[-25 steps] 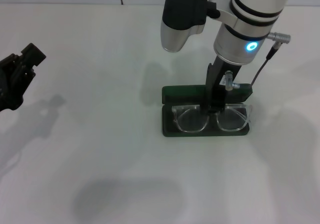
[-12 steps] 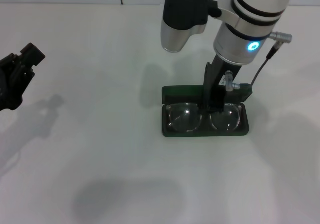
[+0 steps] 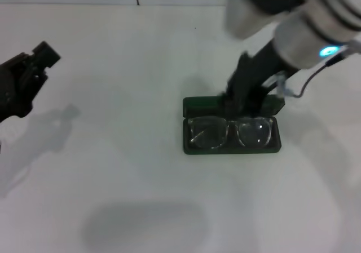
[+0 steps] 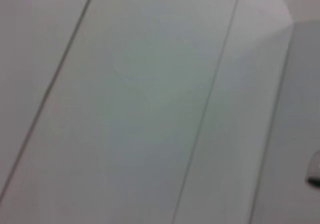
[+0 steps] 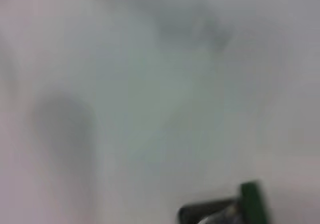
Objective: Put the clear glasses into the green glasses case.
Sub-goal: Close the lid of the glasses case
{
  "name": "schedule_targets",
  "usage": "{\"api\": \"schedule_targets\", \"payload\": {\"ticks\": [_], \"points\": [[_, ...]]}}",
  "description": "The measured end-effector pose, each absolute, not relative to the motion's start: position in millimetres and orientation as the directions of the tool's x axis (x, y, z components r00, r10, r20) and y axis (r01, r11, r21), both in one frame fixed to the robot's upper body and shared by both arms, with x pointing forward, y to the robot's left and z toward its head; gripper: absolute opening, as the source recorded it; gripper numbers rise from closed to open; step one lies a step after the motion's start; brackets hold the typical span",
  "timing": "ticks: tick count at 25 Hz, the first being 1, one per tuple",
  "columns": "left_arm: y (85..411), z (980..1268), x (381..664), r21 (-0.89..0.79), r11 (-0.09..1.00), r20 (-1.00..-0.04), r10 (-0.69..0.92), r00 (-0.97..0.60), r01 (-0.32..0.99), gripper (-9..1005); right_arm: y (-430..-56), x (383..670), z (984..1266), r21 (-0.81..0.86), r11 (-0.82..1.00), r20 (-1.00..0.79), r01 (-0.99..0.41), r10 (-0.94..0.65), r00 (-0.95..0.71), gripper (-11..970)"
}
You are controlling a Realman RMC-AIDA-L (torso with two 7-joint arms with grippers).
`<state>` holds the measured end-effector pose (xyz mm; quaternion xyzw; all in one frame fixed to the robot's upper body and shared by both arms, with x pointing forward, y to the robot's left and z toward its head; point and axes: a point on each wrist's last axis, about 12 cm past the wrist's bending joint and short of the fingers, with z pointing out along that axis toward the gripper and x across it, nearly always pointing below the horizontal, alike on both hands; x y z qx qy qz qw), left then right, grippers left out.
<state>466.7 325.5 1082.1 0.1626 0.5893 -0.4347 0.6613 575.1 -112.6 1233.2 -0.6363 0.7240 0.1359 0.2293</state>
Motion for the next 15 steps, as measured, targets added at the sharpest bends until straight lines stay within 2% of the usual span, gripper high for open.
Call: {"api": "schedule_targets", "payload": {"ticks": [2, 5, 8, 9, 11, 15], "points": [[322, 1086, 474, -0.292, 0.544, -0.924, -0.372, -0.085, 0.786, 105, -132, 567, 1245, -0.121, 0.200, -0.617, -0.972, -0.782, -0.084, 94], [316, 1091, 485, -0.294, 0.500, -0.929, -0.349, -0.120, 0.815, 106, -177, 549, 1264, -0.134, 0.282, -0.813, -0.950, -0.580, -0.058, 94], [303, 1097, 501, -0.284, 0.439, -0.940, -0.302, -0.157, 0.853, 107, -227, 536, 1271, -0.133, 0.384, -0.919, -0.914, -0.394, -0.032, 94], [303, 1097, 501, -0.284, 0.439, -0.940, -0.302, -0.157, 0.853, 107, -252, 532, 1269, -0.123, 0.442, -0.949, -0.888, -0.313, -0.024, 94], [293, 1100, 511, -0.271, 0.399, -0.950, -0.257, -0.177, 0.876, 108, -278, 530, 1263, -0.092, 0.507, -0.972, -0.857, -0.233, -0.033, 95], [272, 1101, 523, -0.269, 0.330, -0.958, -0.189, -0.215, 0.905, 109, -331, 535, 1233, 0.038, 0.618, -0.999, -0.785, -0.007, -0.054, 95]]}}
